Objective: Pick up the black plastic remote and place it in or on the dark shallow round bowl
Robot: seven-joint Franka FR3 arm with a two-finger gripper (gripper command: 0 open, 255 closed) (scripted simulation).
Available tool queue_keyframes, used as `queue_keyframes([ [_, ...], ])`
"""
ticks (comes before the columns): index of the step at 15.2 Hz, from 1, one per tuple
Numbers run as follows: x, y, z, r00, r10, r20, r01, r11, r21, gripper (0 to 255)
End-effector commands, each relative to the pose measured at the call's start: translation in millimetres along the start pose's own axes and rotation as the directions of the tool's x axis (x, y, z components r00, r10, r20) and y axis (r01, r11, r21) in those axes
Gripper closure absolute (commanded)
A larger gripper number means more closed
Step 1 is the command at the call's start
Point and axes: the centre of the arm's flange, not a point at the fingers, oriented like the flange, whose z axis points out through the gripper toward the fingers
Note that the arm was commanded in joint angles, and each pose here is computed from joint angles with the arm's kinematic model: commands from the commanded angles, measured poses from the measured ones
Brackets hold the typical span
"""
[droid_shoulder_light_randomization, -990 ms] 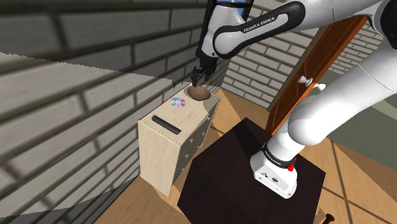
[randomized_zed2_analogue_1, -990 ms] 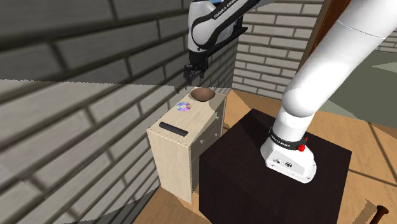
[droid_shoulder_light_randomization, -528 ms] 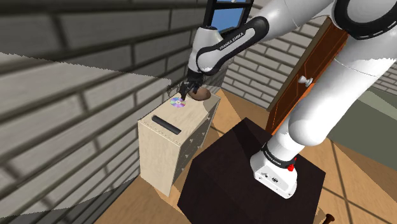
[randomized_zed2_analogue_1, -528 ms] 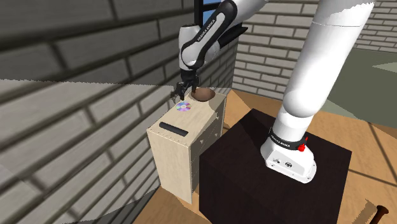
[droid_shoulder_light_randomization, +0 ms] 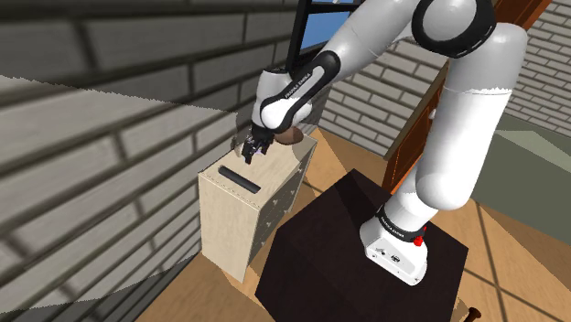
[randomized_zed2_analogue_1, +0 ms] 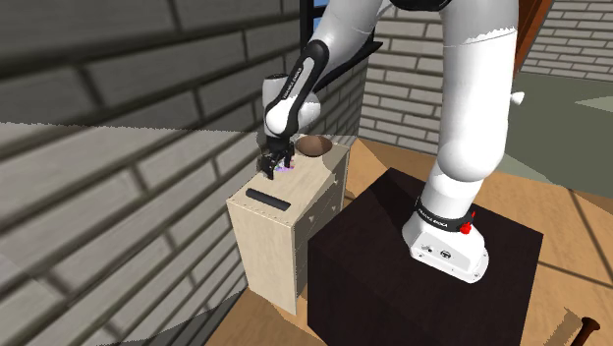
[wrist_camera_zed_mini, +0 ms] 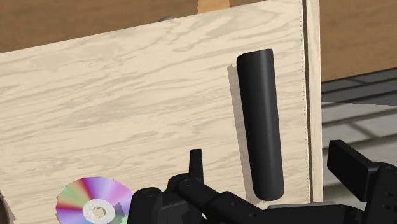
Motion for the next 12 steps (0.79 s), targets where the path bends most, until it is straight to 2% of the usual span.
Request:
queue_keyframes([
  [1,6.7,-7.3,25.8,1.0,-0.014,0.011,0.014,1.0,0.011,0],
  [5,19.2,-22.7,74.6,0.999,-0.042,0.033,0.041,0.999,0.031,0],
  [12,18.5,-24.2,107.8,0.999,-0.043,0.034,0.042,0.999,0.032,0],
])
